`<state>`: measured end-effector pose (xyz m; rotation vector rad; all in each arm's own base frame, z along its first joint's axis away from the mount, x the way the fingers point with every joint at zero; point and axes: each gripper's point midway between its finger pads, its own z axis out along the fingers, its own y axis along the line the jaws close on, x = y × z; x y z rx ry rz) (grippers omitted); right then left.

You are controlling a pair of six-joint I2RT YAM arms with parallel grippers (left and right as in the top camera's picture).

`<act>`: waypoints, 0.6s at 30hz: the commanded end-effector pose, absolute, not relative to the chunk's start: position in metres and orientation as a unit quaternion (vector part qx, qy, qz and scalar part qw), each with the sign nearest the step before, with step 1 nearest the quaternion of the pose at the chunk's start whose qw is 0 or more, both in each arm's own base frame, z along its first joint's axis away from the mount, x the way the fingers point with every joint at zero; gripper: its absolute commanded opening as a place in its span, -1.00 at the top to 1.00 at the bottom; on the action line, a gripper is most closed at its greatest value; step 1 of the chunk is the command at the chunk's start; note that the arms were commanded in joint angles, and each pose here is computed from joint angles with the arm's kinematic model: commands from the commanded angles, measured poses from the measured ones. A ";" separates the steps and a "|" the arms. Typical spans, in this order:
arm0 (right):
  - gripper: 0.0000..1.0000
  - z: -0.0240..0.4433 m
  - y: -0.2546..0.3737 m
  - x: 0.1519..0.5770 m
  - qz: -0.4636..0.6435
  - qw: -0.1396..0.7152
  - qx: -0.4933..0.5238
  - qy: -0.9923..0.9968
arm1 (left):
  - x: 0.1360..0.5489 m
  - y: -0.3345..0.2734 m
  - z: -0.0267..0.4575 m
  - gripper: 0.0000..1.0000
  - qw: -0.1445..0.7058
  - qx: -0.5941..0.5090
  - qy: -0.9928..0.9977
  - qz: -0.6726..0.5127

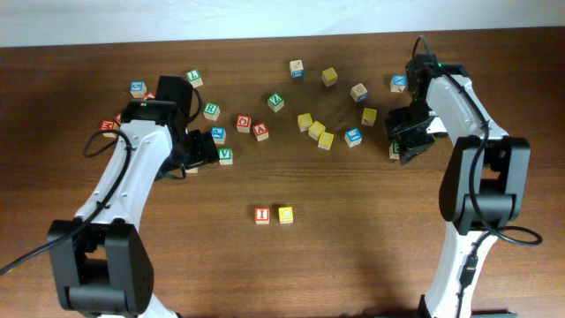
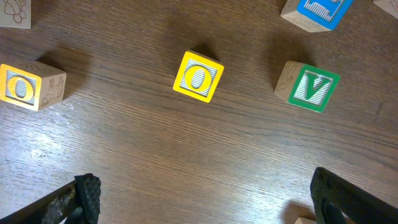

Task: Spell out ICRA
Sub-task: 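Grasp the green R block with the right gripper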

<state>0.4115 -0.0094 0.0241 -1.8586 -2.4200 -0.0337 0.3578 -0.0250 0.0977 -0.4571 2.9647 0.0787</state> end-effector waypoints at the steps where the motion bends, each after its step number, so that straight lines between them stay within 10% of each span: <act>1: -0.10 0.020 -0.022 0.413 0.017 0.024 -0.613 -0.790 | 0.359 -0.021 0.096 -0.98 0.069 -0.158 0.984 0.034; 18: -0.07 0.009 -0.006 0.409 0.015 0.031 -0.621 -0.783 | 0.359 -0.022 0.096 -0.98 0.069 -0.158 0.984 0.034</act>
